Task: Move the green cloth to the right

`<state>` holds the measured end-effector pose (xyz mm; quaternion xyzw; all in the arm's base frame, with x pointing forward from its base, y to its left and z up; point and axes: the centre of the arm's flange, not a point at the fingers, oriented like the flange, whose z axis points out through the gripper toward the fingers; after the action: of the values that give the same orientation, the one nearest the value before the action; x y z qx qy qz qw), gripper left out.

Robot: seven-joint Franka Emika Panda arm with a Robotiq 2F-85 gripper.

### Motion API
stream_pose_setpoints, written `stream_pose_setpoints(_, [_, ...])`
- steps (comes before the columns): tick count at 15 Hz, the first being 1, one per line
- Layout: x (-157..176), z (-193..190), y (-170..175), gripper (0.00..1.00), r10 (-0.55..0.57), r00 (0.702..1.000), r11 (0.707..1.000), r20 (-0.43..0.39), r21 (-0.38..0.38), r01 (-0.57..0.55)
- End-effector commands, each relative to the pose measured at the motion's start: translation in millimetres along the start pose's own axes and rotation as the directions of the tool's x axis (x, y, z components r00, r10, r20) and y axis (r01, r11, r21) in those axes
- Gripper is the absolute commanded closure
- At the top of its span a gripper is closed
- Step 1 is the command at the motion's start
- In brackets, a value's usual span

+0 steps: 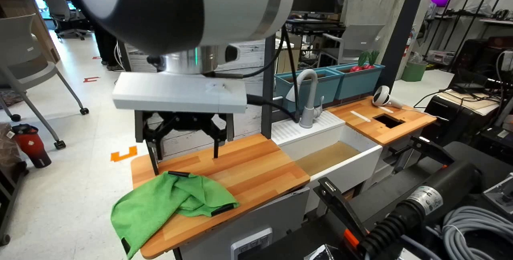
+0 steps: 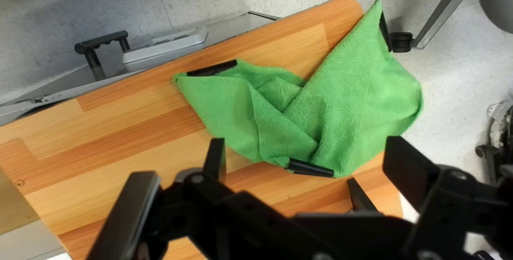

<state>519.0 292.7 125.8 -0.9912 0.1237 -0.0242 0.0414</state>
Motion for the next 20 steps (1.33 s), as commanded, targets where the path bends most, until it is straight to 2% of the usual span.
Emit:
stream_pose_setpoints(1, [19.5,43.5,-30.1,0.00,0.009,1.000,0.999,0.011,-0.037,-0.008])
stream_pose_setpoints(8, [35.1,101.2,-43.5,0.00,-0.008,0.997,0.997,0.074,-0.077,0.013])
stream_pose_setpoints(15, [47.4,137.5,-44.0,0.00,-0.002,0.993,0.995,0.121,-0.096,0.014])
stream_pose_setpoints(20, [55.8,157.4,-37.1,0.00,-0.023,0.993,0.995,0.113,-0.090,0.034])
